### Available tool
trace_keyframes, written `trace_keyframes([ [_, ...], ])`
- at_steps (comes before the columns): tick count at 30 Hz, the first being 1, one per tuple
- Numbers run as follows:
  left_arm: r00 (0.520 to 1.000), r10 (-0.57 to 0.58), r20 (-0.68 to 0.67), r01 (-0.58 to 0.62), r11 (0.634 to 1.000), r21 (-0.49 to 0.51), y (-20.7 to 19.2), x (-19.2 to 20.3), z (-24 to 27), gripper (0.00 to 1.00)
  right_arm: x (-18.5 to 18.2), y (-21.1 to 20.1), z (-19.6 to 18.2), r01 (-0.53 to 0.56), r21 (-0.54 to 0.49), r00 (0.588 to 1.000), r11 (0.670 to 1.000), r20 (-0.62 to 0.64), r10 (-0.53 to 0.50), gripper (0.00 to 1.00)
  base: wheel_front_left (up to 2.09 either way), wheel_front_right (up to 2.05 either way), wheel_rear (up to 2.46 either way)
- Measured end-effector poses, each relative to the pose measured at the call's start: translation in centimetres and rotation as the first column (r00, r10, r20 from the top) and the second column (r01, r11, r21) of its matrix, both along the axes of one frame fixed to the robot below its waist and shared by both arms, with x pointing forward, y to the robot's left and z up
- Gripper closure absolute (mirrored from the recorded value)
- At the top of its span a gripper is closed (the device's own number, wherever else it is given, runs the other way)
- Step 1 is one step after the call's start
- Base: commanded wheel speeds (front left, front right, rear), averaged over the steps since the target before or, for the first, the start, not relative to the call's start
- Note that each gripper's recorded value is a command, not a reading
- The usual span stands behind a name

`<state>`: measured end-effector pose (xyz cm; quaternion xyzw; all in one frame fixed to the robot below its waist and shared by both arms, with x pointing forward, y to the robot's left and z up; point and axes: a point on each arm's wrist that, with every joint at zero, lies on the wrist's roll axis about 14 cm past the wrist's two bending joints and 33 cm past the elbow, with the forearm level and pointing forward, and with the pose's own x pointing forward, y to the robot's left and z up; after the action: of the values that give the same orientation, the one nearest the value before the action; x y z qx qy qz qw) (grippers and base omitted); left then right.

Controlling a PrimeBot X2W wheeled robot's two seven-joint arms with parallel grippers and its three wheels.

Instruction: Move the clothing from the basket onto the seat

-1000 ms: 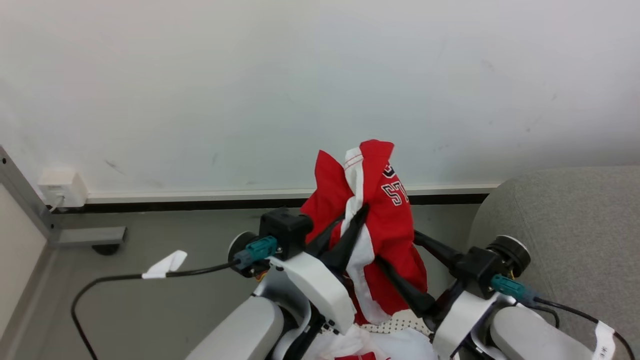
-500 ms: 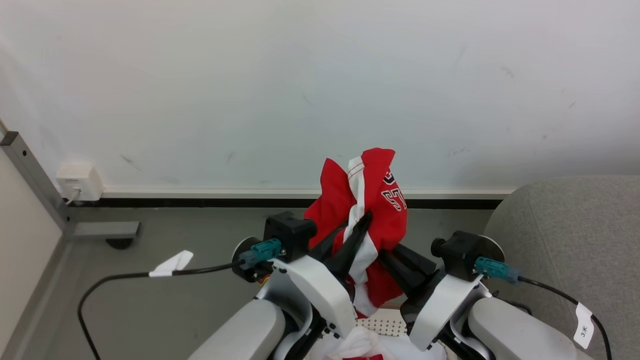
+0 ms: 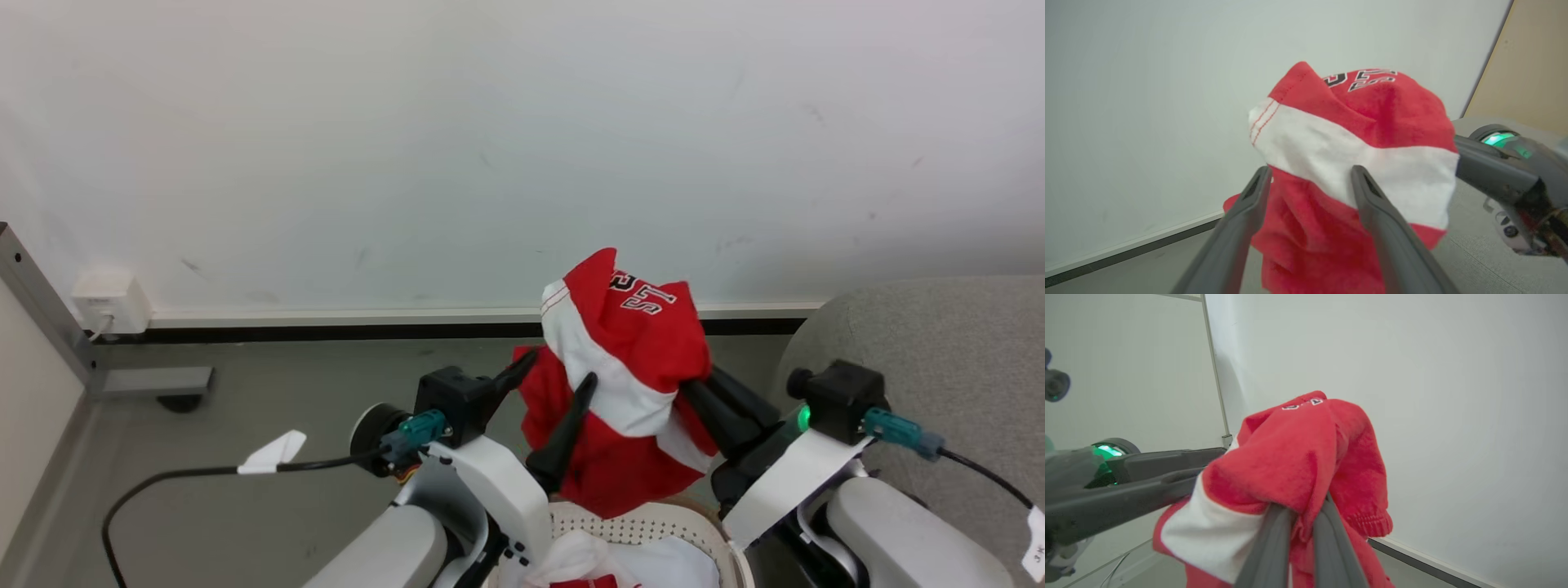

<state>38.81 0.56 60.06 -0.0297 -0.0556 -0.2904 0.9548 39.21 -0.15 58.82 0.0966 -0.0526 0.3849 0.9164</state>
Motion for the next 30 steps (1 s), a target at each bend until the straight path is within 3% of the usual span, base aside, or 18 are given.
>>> trace_keyframes([
  [10,0.999,-0.042,-0.023,0.042,0.999,0.012,-1.6,-0.3,-1.6,0.0,1.3,-6.0,1.0,0.165,0.035,0.986,0.986,0.026,-0.166,1.0,0.0,0.0,0.0],
  [17,0.991,-0.134,-0.026,0.134,0.991,0.003,-4.8,-0.9,-1.8,0.0,0.9,-10.9,0.8,0.287,0.032,0.957,0.957,0.033,-0.288,1.0,0.0,0.0,0.0],
  [23,0.968,-0.245,-0.048,0.246,0.969,0.001,-8.7,-1.9,-2.7,0.0,-0.2,-16.0,-0.1,0.408,0.012,0.913,0.913,0.021,-0.408,1.0,0.0,0.0,0.0],
  [30,0.92,-0.387,-0.066,0.387,0.922,-0.013,-13.5,-3.5,-3.4,0.0,-2.3,-22.0,-1.1,0.544,-0.009,0.839,0.839,0.003,-0.544,1.0,0.0,0.0,0.0],
])
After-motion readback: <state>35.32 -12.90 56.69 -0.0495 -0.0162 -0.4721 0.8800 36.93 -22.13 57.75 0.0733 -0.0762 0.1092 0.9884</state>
